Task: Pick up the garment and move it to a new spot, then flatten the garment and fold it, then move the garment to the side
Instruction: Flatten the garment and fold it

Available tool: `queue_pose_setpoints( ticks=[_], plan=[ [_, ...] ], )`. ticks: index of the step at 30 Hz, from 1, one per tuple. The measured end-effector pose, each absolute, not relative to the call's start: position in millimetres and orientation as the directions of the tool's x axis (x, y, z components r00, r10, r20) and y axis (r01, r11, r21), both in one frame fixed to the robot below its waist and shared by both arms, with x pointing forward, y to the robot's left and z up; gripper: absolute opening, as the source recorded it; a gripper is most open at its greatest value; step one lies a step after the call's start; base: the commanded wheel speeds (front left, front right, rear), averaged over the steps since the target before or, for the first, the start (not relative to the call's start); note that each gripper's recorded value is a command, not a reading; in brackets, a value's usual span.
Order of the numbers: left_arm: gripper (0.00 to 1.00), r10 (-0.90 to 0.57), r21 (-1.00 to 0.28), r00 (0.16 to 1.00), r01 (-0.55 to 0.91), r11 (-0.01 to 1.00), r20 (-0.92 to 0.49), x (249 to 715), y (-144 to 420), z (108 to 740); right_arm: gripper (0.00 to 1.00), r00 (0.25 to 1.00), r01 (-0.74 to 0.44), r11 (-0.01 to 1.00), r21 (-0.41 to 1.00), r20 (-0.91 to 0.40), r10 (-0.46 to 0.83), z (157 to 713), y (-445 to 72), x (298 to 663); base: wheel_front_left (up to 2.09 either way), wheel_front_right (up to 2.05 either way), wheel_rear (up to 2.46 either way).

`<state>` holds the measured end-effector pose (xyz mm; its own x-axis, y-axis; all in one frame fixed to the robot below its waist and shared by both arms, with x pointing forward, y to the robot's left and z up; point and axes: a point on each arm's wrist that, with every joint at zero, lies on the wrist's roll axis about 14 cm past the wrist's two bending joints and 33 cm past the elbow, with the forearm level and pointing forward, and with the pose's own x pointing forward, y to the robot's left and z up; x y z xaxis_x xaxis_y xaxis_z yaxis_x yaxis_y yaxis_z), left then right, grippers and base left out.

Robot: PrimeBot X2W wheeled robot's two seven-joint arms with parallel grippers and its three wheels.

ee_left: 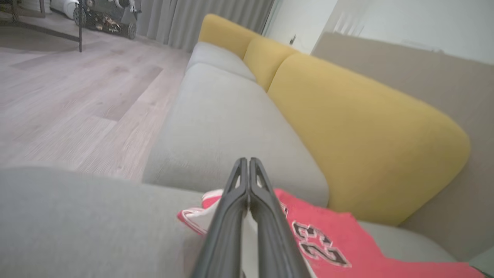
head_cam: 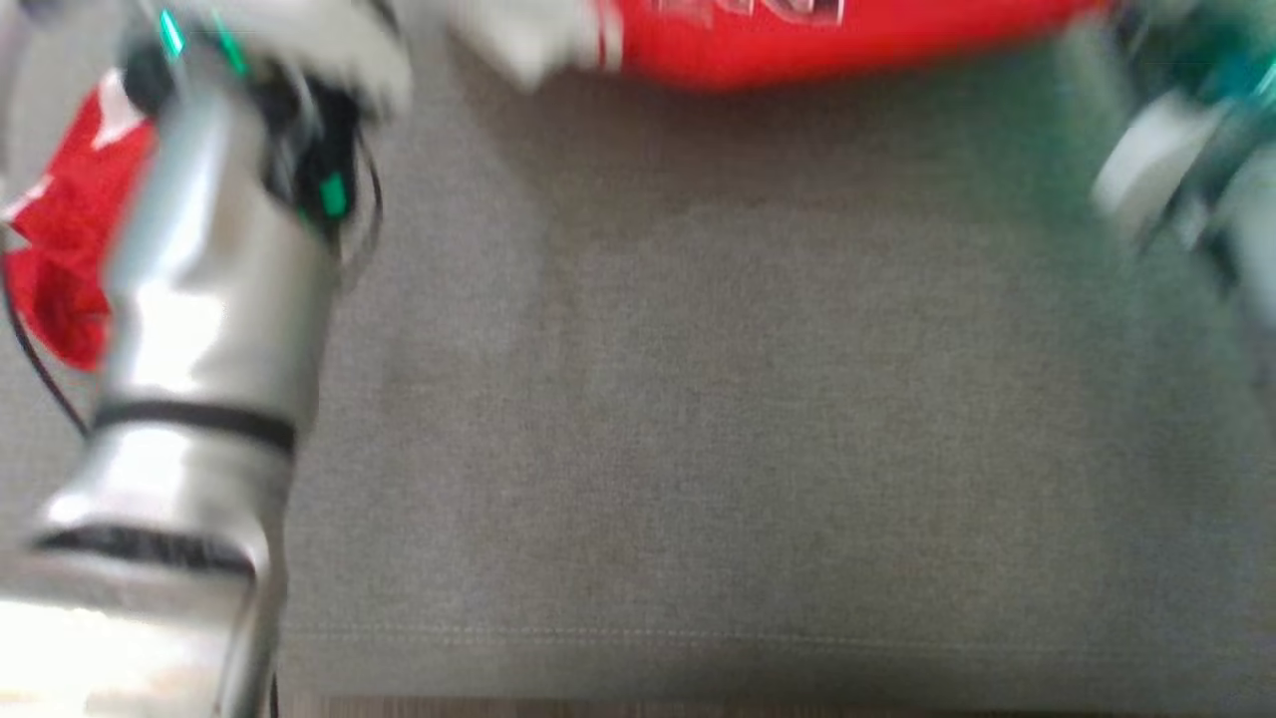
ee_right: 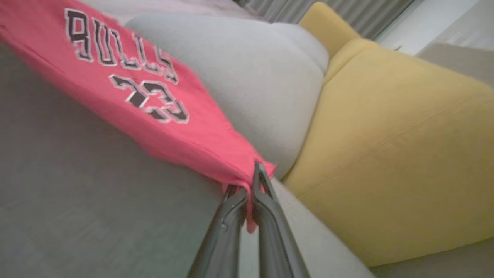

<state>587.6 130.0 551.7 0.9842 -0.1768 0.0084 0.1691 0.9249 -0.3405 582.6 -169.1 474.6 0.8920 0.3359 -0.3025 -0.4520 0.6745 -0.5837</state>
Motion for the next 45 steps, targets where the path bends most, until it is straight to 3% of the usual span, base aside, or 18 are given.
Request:
queue_pose_setpoints(
  ticks=[6, 17, 29, 45],
  plan=[
    [0.0, -0.192, -0.278, 0.97, 0.146, 0.949, -0.147, 530.7, 139.0, 493.2, 0.0, 0.816, -0.567, 0.638, -0.521, -0.459, 0.351, 421.4, -164.2, 515.4, 0.0, 0.0, 0.0],
    [0.0, -0.236, -0.15, 0.912, 0.196, 0.969, -0.336, 431.6, 153.7, 433.8, 0.0, 0.735, -0.649, 0.575, -0.498, -0.606, 0.305, 401.1, -185.5, 435.0, 0.0, 0.0, 0.0],
    [0.0, -0.323, -0.237, 0.816, 0.234, 0.943, -0.479, 365.3, 151.0, 407.9, 0.0, 0.713, -0.673, 0.553, -0.491, -0.629, 0.309, 416.0, -196.0, 411.8, 0.0, 0.0, 0.0],
    [0.0, -0.443, -0.323, 0.687, 0.307, 0.895, -0.576, 319.5, 147.3, 415.7, 0.0, 0.562, -0.769, 0.546, -0.332, -0.757, 0.331, 398.5, -191.3, 337.4, 0.0, 0.0, 0.0]
  ],
)
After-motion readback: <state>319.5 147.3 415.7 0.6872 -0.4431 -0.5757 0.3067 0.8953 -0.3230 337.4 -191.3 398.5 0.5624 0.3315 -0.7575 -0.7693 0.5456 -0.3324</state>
